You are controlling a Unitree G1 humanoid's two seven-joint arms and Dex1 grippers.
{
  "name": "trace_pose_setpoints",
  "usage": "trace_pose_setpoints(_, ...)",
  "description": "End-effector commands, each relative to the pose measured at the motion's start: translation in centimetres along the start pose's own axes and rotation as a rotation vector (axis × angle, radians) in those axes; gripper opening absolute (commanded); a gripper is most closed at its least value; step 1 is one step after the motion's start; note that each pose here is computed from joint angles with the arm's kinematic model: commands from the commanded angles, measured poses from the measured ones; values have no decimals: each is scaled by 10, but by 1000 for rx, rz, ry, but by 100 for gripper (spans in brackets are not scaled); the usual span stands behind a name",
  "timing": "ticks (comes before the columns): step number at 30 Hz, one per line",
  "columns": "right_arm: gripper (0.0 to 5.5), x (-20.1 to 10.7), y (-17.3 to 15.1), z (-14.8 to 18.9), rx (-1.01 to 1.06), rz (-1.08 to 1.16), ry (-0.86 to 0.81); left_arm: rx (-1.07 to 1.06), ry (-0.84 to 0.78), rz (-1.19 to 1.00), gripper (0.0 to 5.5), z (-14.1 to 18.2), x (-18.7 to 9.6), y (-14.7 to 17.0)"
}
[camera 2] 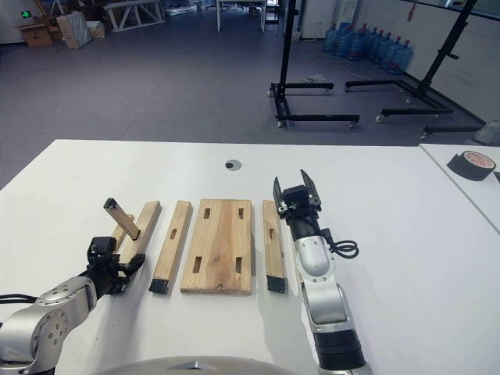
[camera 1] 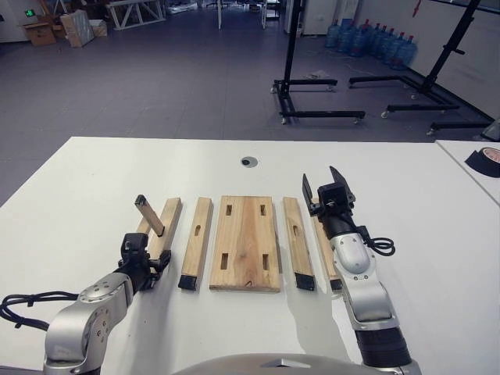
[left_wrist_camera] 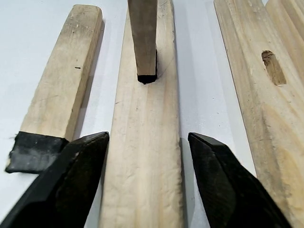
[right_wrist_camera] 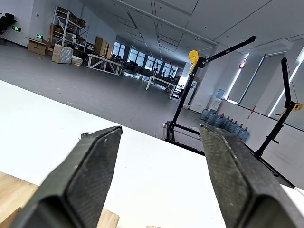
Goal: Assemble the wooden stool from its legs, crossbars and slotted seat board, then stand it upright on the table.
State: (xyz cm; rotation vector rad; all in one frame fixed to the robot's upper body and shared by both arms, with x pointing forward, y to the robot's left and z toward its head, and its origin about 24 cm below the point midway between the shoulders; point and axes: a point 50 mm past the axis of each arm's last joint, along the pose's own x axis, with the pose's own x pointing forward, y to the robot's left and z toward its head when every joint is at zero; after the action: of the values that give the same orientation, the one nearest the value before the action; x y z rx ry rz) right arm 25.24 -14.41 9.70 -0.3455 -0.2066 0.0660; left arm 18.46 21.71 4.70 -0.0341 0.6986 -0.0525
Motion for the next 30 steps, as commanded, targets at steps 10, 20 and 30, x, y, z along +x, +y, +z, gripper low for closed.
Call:
trace_pose_setpoints(10,299,4,0,3,-21,2,-12,6,-56,-16,202,4,3,-2)
trace_pose_setpoints(20,299,11,6,41,767,358,-88,-79,-619,-821,201,113,-27,-5)
trace_pose_setpoints(30,299,-19,15,87,1544,907,-224,-118,-343,-1472,201,81,-60,-32)
